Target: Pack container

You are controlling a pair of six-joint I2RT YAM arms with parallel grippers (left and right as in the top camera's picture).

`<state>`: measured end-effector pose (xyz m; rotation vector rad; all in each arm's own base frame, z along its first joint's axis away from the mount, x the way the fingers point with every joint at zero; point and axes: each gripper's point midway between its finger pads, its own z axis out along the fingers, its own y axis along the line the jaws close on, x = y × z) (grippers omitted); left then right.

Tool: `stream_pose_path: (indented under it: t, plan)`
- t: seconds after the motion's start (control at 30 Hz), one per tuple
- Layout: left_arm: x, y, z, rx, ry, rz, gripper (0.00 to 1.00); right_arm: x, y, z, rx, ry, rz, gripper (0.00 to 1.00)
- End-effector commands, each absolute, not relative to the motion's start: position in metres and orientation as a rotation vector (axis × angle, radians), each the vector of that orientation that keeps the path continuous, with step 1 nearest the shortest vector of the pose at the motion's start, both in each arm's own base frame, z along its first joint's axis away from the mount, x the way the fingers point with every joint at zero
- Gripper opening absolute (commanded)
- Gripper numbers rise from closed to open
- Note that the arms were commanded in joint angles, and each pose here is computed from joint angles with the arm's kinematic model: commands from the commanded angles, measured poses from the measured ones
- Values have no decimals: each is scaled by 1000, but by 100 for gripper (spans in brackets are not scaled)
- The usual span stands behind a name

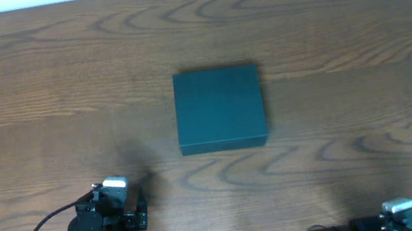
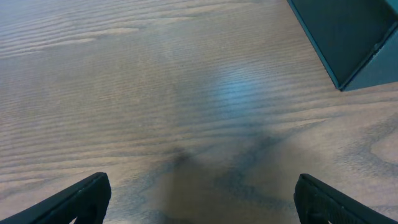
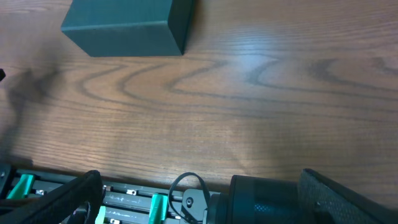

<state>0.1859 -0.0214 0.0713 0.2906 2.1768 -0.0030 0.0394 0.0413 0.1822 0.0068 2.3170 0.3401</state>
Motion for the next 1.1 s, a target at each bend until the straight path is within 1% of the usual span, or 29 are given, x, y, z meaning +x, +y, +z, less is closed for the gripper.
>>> stream_pose_path:
  t: [0.0,0.43,0.5,0.57,0.63,0.7,0.73,0.87,1.07]
  plan:
    - [185,-21,67,307,2183,8,95,39,40,182,31,2311,335,99]
    - [185,-21,67,307,2183,8,95,40,36,181,15,2311,289,99]
    - [185,-21,67,307,2183,8,95,45,37,186,23,2281,306,99]
    - [185,-21,67,307,2183,8,95,58,48,209,55,2176,414,99]
    - [185,-21,67,307,2183,8,95,75,66,248,15,2006,560,99]
    - [185,-21,67,307,2183,8,95,90,71,276,-45,1870,574,99]
    - [185,-21,67,307,2183,8,95,98,68,281,-55,1833,542,99]
    - [185,-21,67,307,2183,8,95,133,46,267,-21,1811,375,99]
    - [185,-21,67,307,2183,8,95,179,14,212,115,1866,202,99]
